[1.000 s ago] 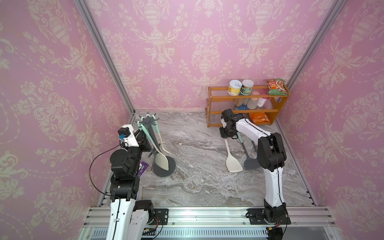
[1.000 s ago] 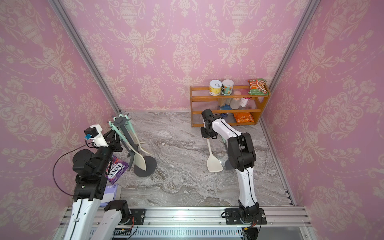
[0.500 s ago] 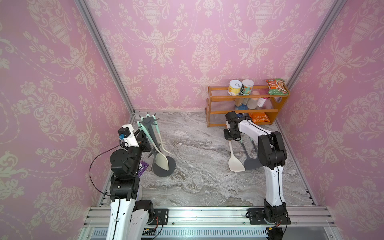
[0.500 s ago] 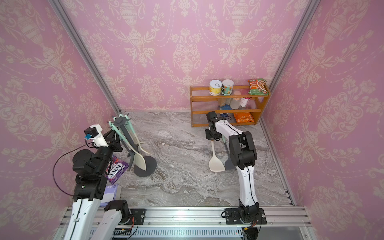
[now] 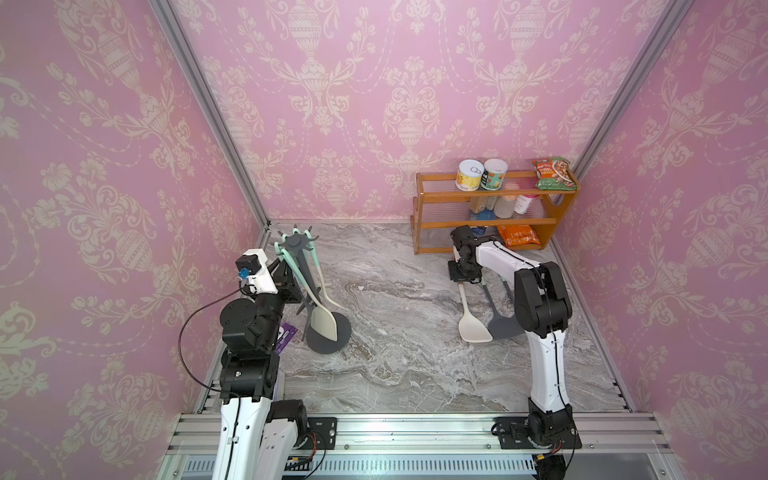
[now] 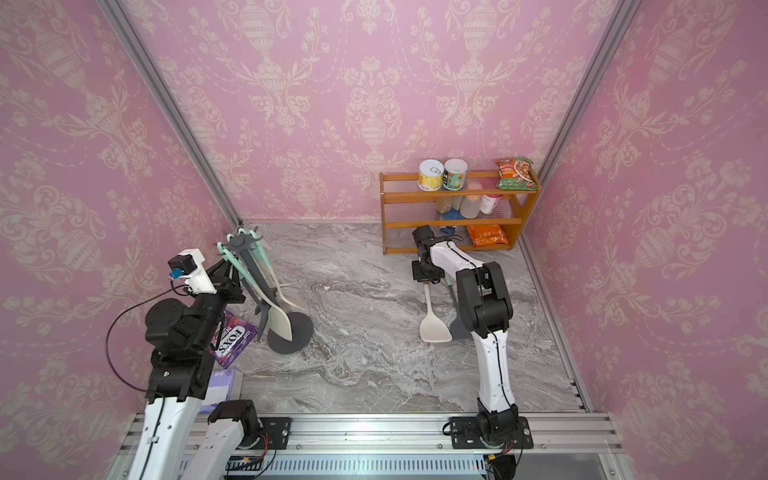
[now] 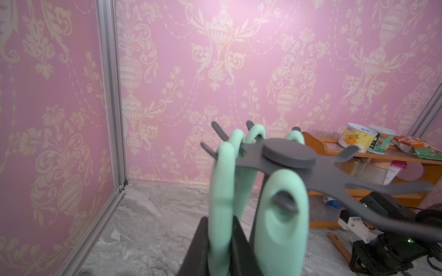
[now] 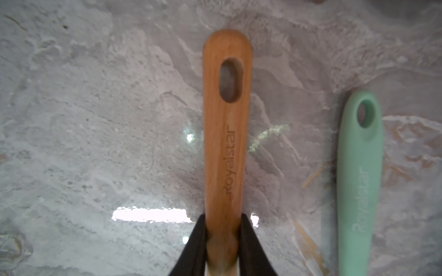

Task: Take the spatula off the kitchen utensil rack
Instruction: Place the spatula at the center of the board, then take off the spatula from the rack.

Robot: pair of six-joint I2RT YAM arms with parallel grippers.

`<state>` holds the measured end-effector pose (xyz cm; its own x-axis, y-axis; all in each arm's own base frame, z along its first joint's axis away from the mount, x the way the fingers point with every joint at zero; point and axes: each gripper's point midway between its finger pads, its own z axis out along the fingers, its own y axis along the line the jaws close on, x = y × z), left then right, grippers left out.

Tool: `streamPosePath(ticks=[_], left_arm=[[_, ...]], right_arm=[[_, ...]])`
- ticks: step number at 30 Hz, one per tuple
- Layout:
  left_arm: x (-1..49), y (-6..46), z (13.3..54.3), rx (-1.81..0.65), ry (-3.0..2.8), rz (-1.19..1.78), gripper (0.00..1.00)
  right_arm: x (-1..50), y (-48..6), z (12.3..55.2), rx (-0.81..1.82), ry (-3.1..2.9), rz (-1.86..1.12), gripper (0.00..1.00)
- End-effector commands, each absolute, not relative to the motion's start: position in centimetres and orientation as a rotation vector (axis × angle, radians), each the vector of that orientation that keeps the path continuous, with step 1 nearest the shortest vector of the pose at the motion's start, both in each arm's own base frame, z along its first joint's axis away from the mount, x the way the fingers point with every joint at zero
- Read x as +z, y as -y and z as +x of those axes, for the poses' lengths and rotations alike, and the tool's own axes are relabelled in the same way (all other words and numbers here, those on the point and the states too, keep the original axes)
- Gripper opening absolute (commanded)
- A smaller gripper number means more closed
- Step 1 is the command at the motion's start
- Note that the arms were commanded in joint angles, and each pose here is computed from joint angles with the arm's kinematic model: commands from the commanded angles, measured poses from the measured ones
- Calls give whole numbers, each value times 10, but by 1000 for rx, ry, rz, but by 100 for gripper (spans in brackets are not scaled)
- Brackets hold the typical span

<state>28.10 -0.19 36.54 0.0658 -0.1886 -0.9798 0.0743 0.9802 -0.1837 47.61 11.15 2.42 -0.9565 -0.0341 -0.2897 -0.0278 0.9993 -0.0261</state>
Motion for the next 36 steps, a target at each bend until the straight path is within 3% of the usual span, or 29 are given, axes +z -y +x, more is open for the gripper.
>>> streamPosePath(ticks=[1,5,12,22,36], left_arm=[[349,4,283,-228,-1559,-106,0],[349,5,284,-231,-1562,-104,0],[350,5,282,-227,-1558,-103,0],[350,4,281,-225,-1558,-104,0],[349,6,283,-234,-1560,-98,0]], right_arm=[[14,-106,467,-73,-2893,-29,35],[48,-110,466,-27,-2798,-46,46],[145,-161,446,78,-2480,-354,47],[301,-327,370,962,-1696,-813,48],[356,-435,349,1343,-1326,-990,52]])
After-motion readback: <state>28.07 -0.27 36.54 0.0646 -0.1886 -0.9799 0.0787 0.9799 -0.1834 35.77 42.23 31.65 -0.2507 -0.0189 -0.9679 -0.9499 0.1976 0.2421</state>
